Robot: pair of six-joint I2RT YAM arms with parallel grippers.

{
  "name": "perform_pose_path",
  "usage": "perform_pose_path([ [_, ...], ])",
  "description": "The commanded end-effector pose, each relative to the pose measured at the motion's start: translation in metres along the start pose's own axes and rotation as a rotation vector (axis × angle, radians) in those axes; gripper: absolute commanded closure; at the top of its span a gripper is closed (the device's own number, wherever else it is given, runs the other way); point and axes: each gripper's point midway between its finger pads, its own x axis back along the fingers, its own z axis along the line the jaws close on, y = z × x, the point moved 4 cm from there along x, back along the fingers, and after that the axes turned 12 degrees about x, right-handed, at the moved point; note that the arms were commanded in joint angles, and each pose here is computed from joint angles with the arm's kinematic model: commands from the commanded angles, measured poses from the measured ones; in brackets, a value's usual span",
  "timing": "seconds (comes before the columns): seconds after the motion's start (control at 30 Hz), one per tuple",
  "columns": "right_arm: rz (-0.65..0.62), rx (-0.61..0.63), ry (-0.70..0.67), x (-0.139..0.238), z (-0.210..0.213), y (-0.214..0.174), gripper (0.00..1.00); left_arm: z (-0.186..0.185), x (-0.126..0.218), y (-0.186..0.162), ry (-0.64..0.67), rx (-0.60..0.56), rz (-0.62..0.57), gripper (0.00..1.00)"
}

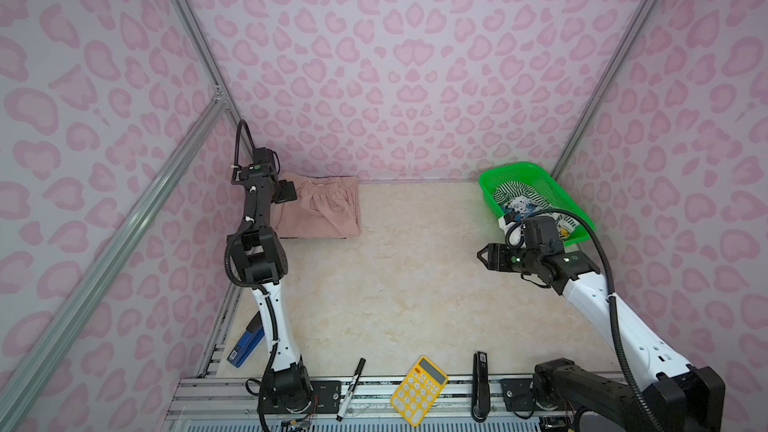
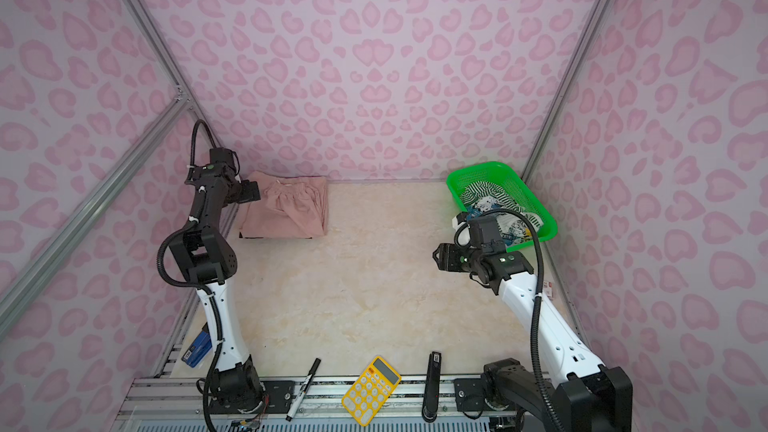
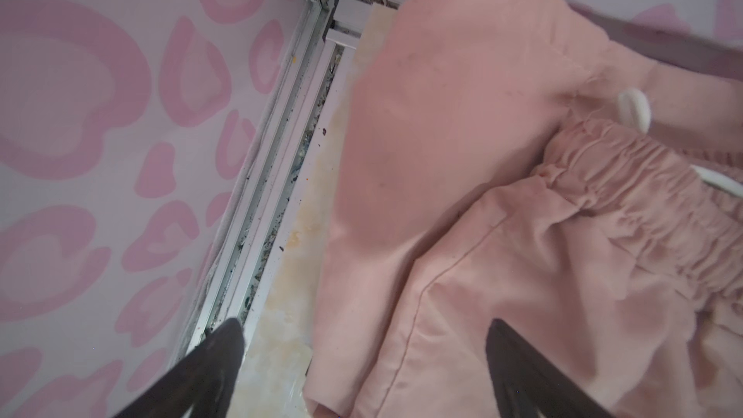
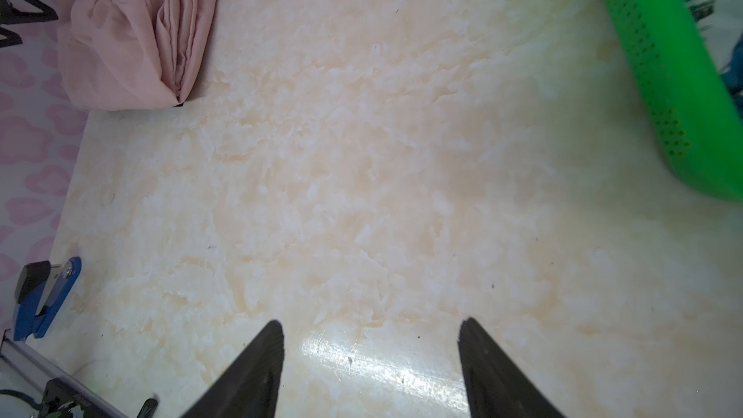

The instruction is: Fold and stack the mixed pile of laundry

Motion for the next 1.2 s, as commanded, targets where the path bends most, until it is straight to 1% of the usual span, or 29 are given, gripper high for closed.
perform_pose_path([
  [0.0, -0.051, 0.015, -0.171, 0.009, -0.022, 0.012, 0.30, -0.010, 0.098, 0.023, -0.117, 0.022, -0.154, 0.04],
  [0.1, -0.072, -0.032, -0.235, 0.015, -0.043, 0.025, 0.29, -0.021, 0.143, 0.004, -0.179, -0.012, -0.224, 0.02],
  [0.2, -0.063, -0.109, -0.284, 0.013, -0.071, 0.040, 0.30, -0.034, 0.183, -0.030, -0.307, -0.028, -0.278, 0.01],
  [0.3, -0.048, -0.177, -0.340, 0.004, -0.102, 0.051, 0.30, -0.042, 0.206, -0.076, -0.430, -0.038, -0.277, 0.02],
  [0.37, -0.046, -0.223, -0.357, -0.004, -0.121, 0.060, 0.30, -0.044, 0.213, -0.106, -0.500, -0.035, -0.270, 0.02],
  [0.43, -0.046, -0.250, -0.369, -0.013, -0.137, 0.067, 0.30, -0.043, 0.214, -0.137, -0.551, -0.037, -0.245, 0.02],
  [0.5, -0.036, -0.269, -0.377, -0.025, -0.153, 0.074, 0.31, -0.035, 0.214, -0.160, -0.543, -0.052, -0.250, 0.02],
  [0.57, 0.006, -0.277, -0.347, -0.034, -0.161, 0.078, 0.31, -0.020, 0.210, -0.169, -0.472, -0.044, -0.273, 0.02],
  [0.63, 0.038, -0.280, -0.307, -0.041, -0.160, 0.082, 0.31, -0.003, 0.203, -0.168, -0.347, -0.021, -0.284, 0.03],
  [0.7, 0.037, -0.281, -0.288, -0.042, -0.158, 0.083, 0.31, 0.007, 0.198, -0.163, -0.260, 0.012, -0.234, 0.02],
  [0.73, 0.030, -0.277, -0.283, -0.040, -0.154, 0.082, 0.32, 0.006, 0.199, -0.162, -0.258, 0.014, -0.212, 0.01],
  [0.77, 0.023, -0.269, -0.284, -0.038, -0.152, 0.083, 0.32, 0.002, 0.201, -0.162, -0.284, 0.008, -0.201, 0.04],
  [0.83, 0.001, -0.229, -0.262, -0.034, -0.144, 0.080, 0.32, -0.011, 0.209, -0.164, -0.373, -0.008, -0.239, 0.06],
  [0.87, -0.007, -0.204, -0.251, -0.032, -0.140, 0.078, 0.32, -0.016, 0.214, -0.166, -0.418, -0.016, -0.262, 0.06],
  [0.9, -0.015, -0.181, -0.244, -0.029, -0.135, 0.075, 0.32, -0.021, 0.219, -0.169, -0.456, -0.017, -0.285, 0.03],
  [0.97, -0.047, -0.124, -0.230, -0.022, -0.127, 0.070, 0.30, -0.026, 0.224, -0.176, -0.484, -0.031, -0.326, 0.00],
  [1.07, -0.136, -0.062, -0.246, -0.013, -0.121, 0.063, 0.28, -0.024, 0.207, -0.189, -0.452, -0.023, -0.409, 0.00],
  [1.13, -0.212, -0.037, -0.304, -0.010, -0.126, 0.054, 0.27, -0.017, 0.179, -0.199, -0.414, -0.007, -0.464, 0.01],
  [1.17, -0.248, -0.024, -0.322, -0.009, -0.127, 0.050, 0.26, -0.014, 0.167, -0.202, -0.387, -0.007, -0.473, 0.01],
])
